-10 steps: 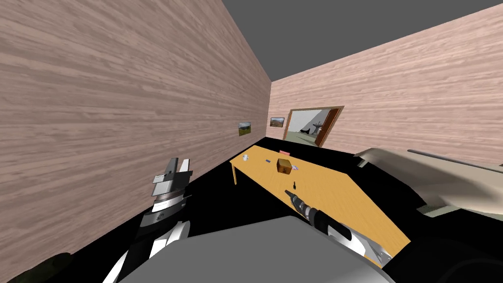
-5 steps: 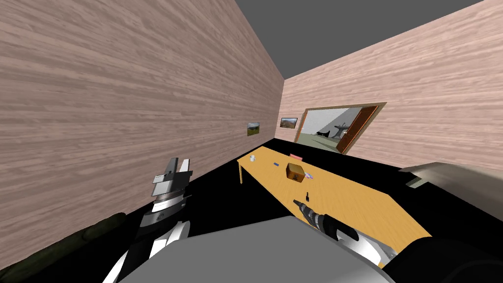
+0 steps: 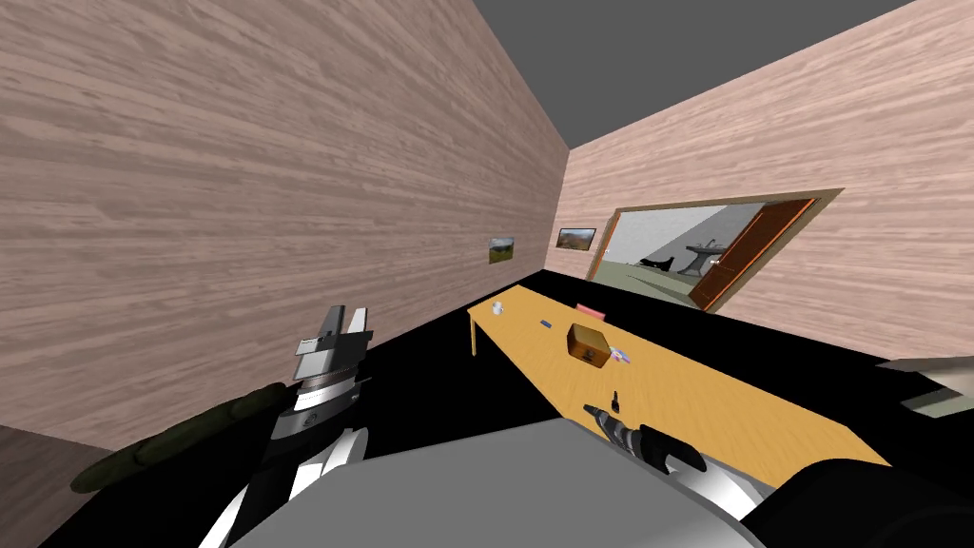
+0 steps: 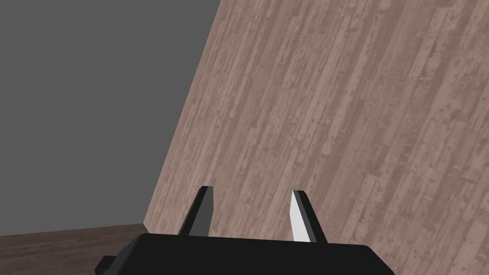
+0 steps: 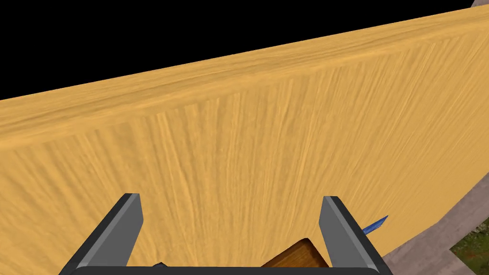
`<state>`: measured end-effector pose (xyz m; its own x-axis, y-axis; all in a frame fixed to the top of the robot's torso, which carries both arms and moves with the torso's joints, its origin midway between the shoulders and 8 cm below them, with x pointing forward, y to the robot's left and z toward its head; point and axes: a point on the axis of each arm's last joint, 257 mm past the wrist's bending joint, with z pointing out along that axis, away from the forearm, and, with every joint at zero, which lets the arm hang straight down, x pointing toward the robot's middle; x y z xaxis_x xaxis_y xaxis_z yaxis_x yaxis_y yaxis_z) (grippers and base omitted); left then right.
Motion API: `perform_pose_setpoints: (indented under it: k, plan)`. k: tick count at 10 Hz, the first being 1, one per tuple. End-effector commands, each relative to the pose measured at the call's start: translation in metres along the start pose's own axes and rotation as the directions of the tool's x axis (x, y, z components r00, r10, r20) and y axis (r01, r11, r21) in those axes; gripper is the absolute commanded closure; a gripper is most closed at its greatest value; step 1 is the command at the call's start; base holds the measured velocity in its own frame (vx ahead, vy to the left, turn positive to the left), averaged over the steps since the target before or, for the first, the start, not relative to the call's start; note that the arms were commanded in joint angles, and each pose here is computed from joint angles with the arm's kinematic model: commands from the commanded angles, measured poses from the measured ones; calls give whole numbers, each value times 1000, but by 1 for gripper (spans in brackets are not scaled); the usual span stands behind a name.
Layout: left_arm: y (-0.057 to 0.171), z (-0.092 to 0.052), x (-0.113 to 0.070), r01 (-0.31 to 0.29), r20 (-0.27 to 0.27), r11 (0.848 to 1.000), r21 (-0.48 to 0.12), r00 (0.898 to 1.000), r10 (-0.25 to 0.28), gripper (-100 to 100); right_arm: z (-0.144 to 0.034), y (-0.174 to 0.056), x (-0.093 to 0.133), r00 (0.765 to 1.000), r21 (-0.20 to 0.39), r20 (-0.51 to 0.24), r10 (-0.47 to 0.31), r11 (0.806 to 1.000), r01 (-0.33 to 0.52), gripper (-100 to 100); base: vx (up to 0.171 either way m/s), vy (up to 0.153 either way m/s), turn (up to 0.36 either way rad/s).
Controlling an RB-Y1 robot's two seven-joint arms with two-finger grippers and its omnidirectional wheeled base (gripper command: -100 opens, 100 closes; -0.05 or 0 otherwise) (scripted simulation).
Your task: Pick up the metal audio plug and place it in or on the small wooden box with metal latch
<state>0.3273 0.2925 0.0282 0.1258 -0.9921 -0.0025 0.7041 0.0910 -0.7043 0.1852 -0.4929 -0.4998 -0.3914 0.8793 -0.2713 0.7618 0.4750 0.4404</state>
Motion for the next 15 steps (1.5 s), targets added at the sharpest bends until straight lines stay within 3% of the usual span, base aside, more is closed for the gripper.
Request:
perform_pose_setpoints:
  k: [1,2,4,6,7,8,9,10,12,13,15]
  plan:
    - [0,0,0,0,0,1000,0,1000,0,0,-5,-21,-8,1000,57,-1,-2,998,2,-100,45,-43,132]
    - [0,0,0,0,0,1000,0,1000,0,0,-9,-48,-15,1000,128,-2,1,992,-1,-100,41,-32,236]
    - [0,0,0,0,0,1000,0,1000,0,0,-9,-48,-15,1000,129,-2,1,992,-1,-100,23,-26,32]
    - [0,0,0,0,0,1000,0,1000,0,0,-18,-93,-26,1000,251,-1,12,968,-12,-100,25,-36,285]
    - [0,0,0,0,0,1000,0,1000,0,0,-19,-96,-27,1000,260,0,13,966,-12,-100,40,-56,126]
    - [0,0,0,0,0,1000,0,1000,0,0,-26,-117,-32,1000,317,1,21,948,-20,-100,49,-45,162]
    - [0,0,0,0,0,1000,0,1000,0,0,-26,-117,-32,1000,317,1,21,948,-20,-100,32,-39,88]
    - [0,0,0,0,0,1000,0,1000,0,0,-32,-136,-35,1000,368,2,30,929,-28,-100,26,-37,169]
    - [0,0,0,0,0,1000,0,1000,0,0,-32,-136,-35,1000,368,2,30,929,-28,-100,13,-28,45]
    - [0,0,0,0,0,1000,0,1000,0,0,-39,-153,-37,999,413,3,40,910,-37,-100,14,-20,142]
    - [0,0,0,0,0,1000,0,1000,0,0,-39,-153,-37,999,413,3,40,910,-37,-100,14,-21,53]
